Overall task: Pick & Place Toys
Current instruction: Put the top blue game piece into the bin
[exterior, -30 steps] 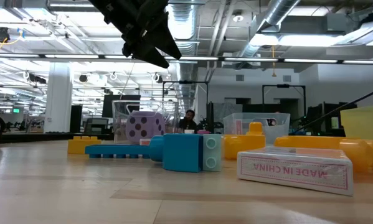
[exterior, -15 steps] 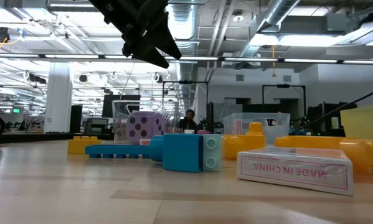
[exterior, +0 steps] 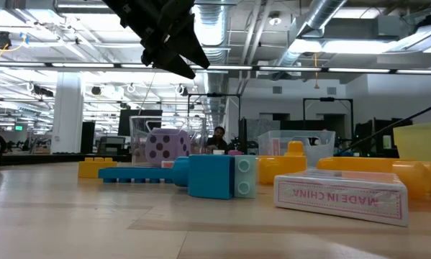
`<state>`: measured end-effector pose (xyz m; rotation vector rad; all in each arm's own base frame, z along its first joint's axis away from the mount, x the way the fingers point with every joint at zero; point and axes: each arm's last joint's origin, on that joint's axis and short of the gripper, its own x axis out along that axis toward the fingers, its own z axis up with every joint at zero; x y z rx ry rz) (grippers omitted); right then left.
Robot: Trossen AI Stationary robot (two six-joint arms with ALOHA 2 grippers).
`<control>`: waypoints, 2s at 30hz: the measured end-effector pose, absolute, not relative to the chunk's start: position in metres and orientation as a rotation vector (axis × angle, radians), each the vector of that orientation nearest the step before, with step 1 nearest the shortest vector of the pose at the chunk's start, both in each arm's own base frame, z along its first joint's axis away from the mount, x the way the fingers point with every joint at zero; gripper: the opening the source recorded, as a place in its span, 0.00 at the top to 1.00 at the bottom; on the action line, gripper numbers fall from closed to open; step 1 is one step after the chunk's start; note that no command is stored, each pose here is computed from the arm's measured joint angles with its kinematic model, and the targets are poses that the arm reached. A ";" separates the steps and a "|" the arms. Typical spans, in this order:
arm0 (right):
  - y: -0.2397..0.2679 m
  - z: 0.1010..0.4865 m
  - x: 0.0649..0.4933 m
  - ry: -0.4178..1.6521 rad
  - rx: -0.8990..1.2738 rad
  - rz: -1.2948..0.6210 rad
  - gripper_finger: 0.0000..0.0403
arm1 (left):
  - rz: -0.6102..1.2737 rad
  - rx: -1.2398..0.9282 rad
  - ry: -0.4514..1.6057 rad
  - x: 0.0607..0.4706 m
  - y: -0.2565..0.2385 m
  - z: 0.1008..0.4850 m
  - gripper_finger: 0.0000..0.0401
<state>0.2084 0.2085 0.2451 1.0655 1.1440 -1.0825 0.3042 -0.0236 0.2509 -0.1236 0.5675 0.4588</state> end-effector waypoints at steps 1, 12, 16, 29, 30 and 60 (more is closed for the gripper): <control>0.208 0.247 0.208 1.139 1.069 -1.078 0.38 | 0.459 -0.124 0.567 0.304 -0.023 0.251 0.23; 0.174 0.286 0.185 0.967 1.022 -1.057 0.38 | 0.459 -0.124 0.567 0.304 -0.024 0.251 0.23; 0.159 0.303 0.179 0.828 1.020 -1.004 0.38 | 0.459 -0.124 0.567 0.304 -0.024 0.251 0.23; 0.121 0.334 0.170 0.558 0.865 -0.900 0.38 | 0.457 -0.143 0.531 0.306 -0.024 0.254 0.23; 0.119 0.335 0.170 0.561 0.852 -0.898 0.38 | 0.456 -0.145 0.525 0.307 -0.024 0.254 0.23; 0.066 0.377 0.127 0.461 0.571 -0.729 0.38 | 0.451 -0.266 0.453 0.310 -0.025 0.259 0.23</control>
